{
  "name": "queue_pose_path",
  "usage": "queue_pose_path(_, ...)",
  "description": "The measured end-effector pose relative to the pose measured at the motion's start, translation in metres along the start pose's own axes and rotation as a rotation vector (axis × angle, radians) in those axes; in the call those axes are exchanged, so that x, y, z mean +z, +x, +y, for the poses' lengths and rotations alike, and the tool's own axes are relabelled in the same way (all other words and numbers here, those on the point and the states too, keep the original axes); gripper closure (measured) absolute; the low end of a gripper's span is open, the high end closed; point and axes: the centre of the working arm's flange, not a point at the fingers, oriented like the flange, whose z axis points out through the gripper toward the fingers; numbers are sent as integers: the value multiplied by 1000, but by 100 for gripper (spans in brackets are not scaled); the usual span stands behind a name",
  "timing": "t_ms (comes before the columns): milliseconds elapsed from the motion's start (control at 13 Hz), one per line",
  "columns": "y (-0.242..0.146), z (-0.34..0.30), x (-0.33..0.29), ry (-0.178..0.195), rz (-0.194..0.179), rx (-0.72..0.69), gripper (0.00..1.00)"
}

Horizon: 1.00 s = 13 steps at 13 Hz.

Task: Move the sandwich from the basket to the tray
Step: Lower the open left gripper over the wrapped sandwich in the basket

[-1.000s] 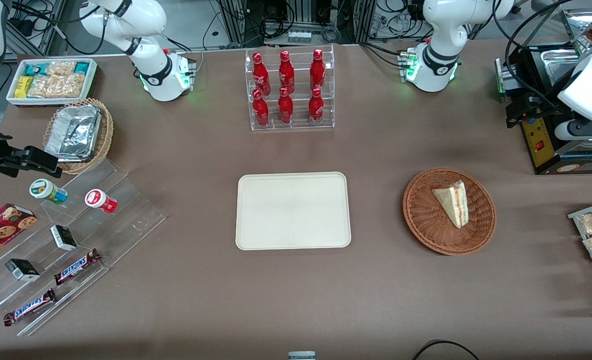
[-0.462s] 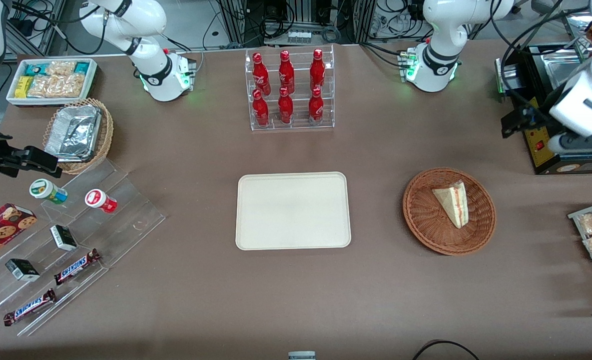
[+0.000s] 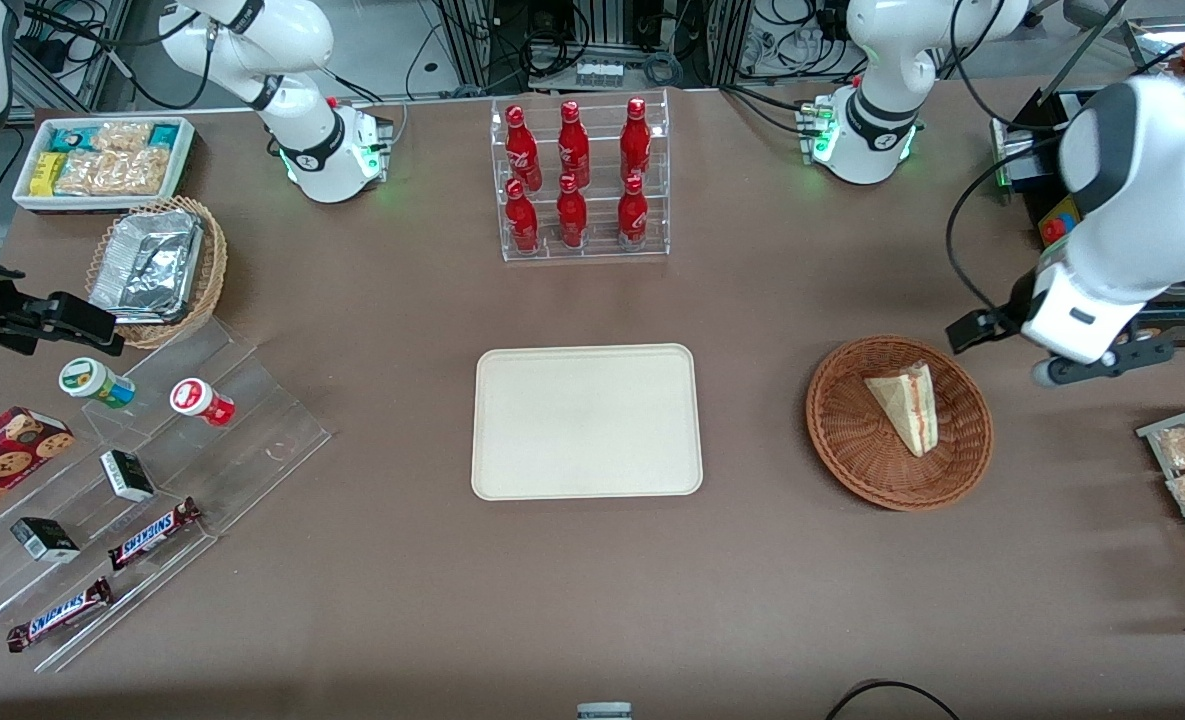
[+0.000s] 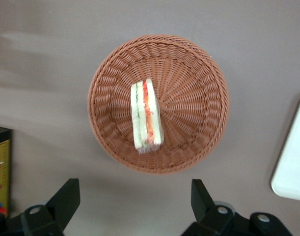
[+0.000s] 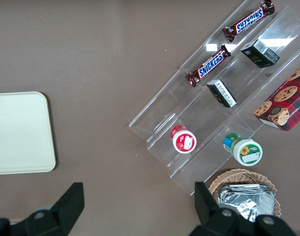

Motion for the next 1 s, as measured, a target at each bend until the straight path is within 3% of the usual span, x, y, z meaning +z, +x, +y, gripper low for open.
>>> queue_pose_path(308, 2, 1, 62, -1, -19, -65, 0)
queue_pose_path(1000, 5, -6, 132, -31, 40, -88, 0)
